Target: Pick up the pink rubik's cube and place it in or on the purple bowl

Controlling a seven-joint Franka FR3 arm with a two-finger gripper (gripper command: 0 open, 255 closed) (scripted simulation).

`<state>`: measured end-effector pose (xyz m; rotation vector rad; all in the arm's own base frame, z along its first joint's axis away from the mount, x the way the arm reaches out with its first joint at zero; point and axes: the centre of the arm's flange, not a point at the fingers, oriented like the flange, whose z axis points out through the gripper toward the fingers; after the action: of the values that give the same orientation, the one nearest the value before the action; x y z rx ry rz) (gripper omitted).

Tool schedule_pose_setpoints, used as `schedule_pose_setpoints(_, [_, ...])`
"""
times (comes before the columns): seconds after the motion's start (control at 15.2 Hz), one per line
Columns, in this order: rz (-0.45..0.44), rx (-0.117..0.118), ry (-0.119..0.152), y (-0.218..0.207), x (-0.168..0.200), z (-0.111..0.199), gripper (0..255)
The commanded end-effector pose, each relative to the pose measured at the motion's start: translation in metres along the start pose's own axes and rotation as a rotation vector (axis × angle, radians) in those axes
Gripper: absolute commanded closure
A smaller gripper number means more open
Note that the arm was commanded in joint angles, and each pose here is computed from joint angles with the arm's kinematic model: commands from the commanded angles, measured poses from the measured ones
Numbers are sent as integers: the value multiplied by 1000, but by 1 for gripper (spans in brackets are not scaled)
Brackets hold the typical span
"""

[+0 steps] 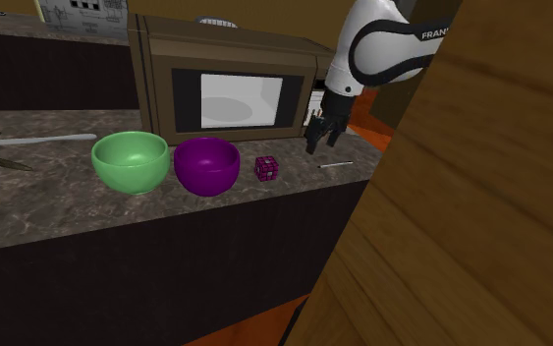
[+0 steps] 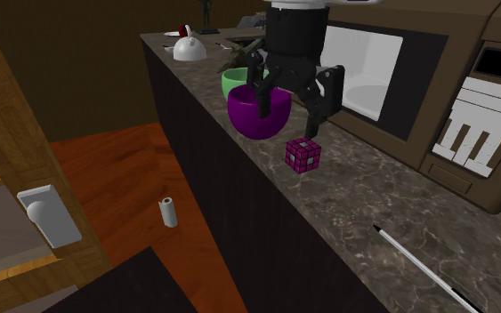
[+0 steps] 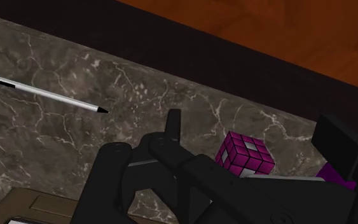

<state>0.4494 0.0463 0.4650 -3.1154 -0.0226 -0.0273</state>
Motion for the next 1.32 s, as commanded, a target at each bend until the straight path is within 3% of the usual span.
schedule_pose_setpoints(0.0, [11, -5, -1, -9, 20, 13, 0])
schedule_pose_setpoints(0.73, [70, -37, -14, -52, 130, 101, 0])
schedule_pose_setpoints(1.25, [73, -38, -15, -53, 135, 143, 0])
